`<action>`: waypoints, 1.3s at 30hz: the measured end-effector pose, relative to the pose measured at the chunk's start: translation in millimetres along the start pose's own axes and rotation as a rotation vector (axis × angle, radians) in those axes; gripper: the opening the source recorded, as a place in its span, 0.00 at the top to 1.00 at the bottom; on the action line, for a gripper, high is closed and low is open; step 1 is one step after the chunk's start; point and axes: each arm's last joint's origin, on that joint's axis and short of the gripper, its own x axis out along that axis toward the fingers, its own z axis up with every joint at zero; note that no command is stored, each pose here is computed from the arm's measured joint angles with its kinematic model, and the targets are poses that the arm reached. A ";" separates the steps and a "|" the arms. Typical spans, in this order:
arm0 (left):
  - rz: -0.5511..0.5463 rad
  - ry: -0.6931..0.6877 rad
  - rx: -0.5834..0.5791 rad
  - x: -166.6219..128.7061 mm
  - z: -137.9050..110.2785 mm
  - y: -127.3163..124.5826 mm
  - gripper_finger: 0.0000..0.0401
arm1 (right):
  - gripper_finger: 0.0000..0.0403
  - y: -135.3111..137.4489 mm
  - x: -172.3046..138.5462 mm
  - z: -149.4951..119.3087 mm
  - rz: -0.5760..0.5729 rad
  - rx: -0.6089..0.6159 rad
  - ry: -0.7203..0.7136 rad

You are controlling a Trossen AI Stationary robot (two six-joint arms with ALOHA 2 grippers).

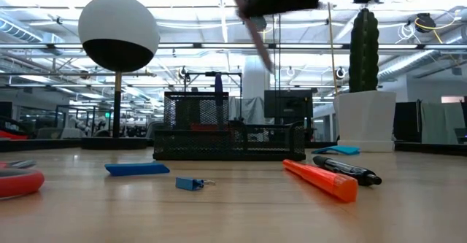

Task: Pick and place office supplies into organizer
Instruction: Put the purple pen into the black desk organizer

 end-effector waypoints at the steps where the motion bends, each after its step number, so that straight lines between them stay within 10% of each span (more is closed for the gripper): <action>1: 0.000 0.000 0.000 0.0 0.0 0.0 0.74 | 0.95 -2.6 1.3 -1.0 -0.030 0.013 -0.030; 15: 0.000 0.000 0.000 0.0 0.0 0.0 0.74 | 0.95 -44.5 -7.8 -41.3 -0.405 0.361 -0.560; 39: 0.000 0.000 0.001 0.1 -0.1 -0.1 0.74 | 0.95 -66.1 13.6 -115.0 -0.458 0.476 -0.586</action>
